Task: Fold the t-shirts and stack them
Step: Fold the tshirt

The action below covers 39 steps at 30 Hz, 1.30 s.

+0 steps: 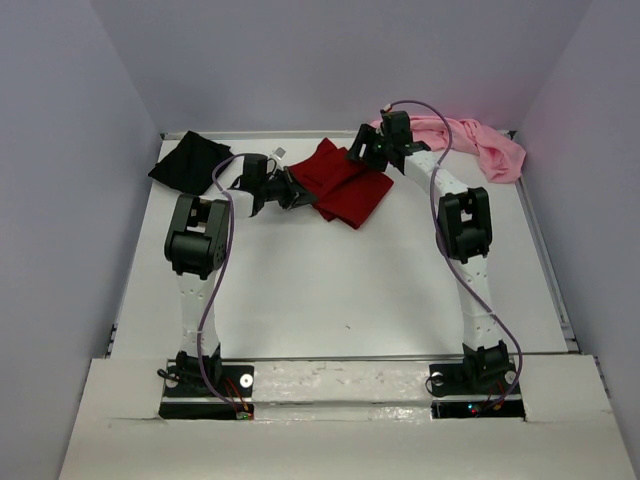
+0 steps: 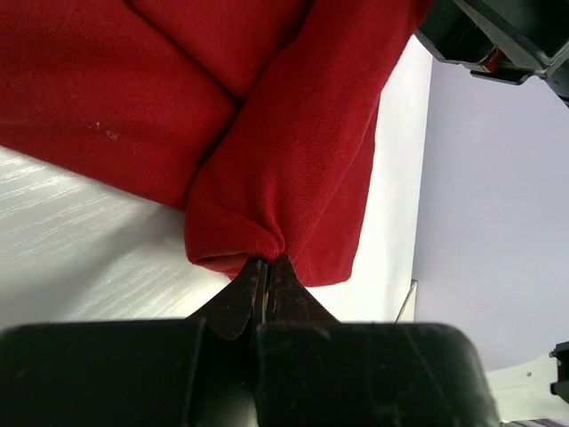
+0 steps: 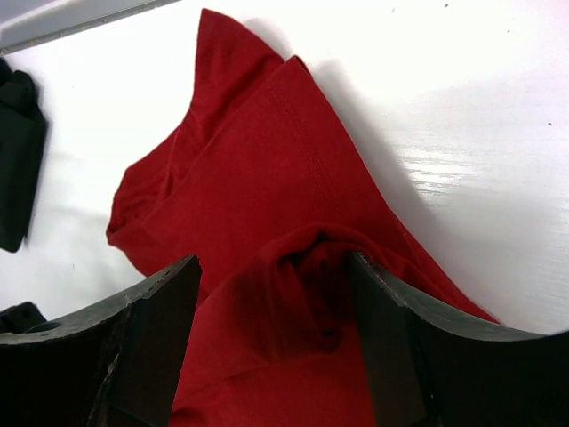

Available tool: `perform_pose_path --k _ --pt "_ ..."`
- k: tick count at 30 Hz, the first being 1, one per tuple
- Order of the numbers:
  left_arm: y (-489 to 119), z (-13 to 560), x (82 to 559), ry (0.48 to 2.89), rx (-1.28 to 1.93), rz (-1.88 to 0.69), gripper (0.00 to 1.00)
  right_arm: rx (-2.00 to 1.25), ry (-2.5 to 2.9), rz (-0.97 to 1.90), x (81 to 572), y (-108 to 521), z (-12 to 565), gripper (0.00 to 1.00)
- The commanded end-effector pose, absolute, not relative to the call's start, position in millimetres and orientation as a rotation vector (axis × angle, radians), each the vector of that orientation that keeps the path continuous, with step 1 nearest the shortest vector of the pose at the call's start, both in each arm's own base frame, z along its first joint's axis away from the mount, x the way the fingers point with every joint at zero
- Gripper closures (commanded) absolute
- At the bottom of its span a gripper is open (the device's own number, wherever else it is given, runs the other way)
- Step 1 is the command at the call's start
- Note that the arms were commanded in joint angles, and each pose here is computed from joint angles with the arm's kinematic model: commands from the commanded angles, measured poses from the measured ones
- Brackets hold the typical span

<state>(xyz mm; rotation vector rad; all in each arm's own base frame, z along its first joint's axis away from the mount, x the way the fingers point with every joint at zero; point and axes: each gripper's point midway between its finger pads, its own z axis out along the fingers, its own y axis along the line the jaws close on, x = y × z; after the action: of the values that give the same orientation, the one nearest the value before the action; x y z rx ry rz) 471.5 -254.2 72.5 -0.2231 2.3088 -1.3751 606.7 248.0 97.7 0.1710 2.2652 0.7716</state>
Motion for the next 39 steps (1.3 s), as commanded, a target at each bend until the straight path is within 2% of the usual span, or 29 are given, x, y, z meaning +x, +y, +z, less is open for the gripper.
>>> perform_pose_path --k 1,2,5,6,7,8,9,22,26,29,30,31,32,33,35,36,37,38,39 --pt "-254.3 88.2 474.0 2.265 -0.178 -1.376 1.00 0.143 2.131 0.810 617.3 248.6 149.6 0.27" --pt "-254.5 88.4 475.0 2.264 -0.179 -1.376 1.00 0.146 2.131 0.813 616.3 248.6 150.2 0.27" --pt "-254.8 85.4 477.1 2.269 -0.186 -1.383 0.86 0.148 2.121 0.827 612.7 249.0 157.6 0.27" --pt "-255.9 85.8 477.7 2.267 -0.181 -1.385 0.64 0.149 2.113 0.828 612.3 248.7 160.9 0.27" --pt "-256.1 85.6 477.9 2.267 -0.178 -1.386 0.53 0.148 2.107 0.828 611.0 248.1 164.7 0.27" --pt "-256.2 86.2 478.2 2.265 -0.177 -1.386 0.06 0.144 2.091 0.827 608.6 246.8 173.1 0.27" --pt "-256.0 86.7 478.5 2.263 -0.174 -1.383 0.01 0.143 2.084 0.825 607.5 245.9 176.5 0.26" --pt "-239.9 157.8 493.2 2.126 -0.060 -1.238 0.01 0.145 2.005 0.783 594.6 214.7 224.0 0.26" --pt "-231.1 174.4 497.2 2.107 -0.062 -1.214 0.01 0.156 2.020 0.751 582.2 202.8 223.0 0.30" --pt "-227.2 189.5 500.2 2.094 -0.056 -1.231 0.01 0.158 2.047 0.744 567.1 199.3 217.8 0.40" --pt "-229.0 202.9 504.2 2.071 -0.033 -1.238 0.01 0.156 2.054 0.748 563.4 199.2 217.1 0.50" --pt "-229.3 193.7 503.4 2.115 -0.036 -1.244 0.01 0.168 2.074 0.757 560.3 199.9 211.6 0.71" --pt "-230.8 193.0 505.0 2.129 -0.030 -1.244 0.03 0.169 2.093 0.770 557.4 201.7 206.0 0.89" --pt "-231.9 203.5 511.8 2.112 -0.008 -1.238 0.10 0.167 2.125 0.785 554.3 204.1 195.7 1.00" --pt "-229.5 190.8 517.0 2.164 -0.021 -1.201 0.21 0.158 2.157 0.849 548.9 212.7 188.3 1.00" --pt "-227.4 186.4 518.6 2.182 -0.005 -1.169 0.32 0.154 2.166 0.868 548.1 215.4 185.3 1.00" --pt "-227.1 188.5 526.3 2.180 0.008 -1.149 0.61 0.154 2.182 0.904 547.0 220.2 180.1 1.00" --pt "-225.3 182.6 525.6 2.219 0.000 -1.131 0.73 0.155 2.190 0.921 546.5 222.4 177.0 1.00" --pt "-222.4 178.3 530.2 2.228 0.019 -1.089 0.93 0.153 2.194 0.935 546.7 224.3 175.9 1.00"
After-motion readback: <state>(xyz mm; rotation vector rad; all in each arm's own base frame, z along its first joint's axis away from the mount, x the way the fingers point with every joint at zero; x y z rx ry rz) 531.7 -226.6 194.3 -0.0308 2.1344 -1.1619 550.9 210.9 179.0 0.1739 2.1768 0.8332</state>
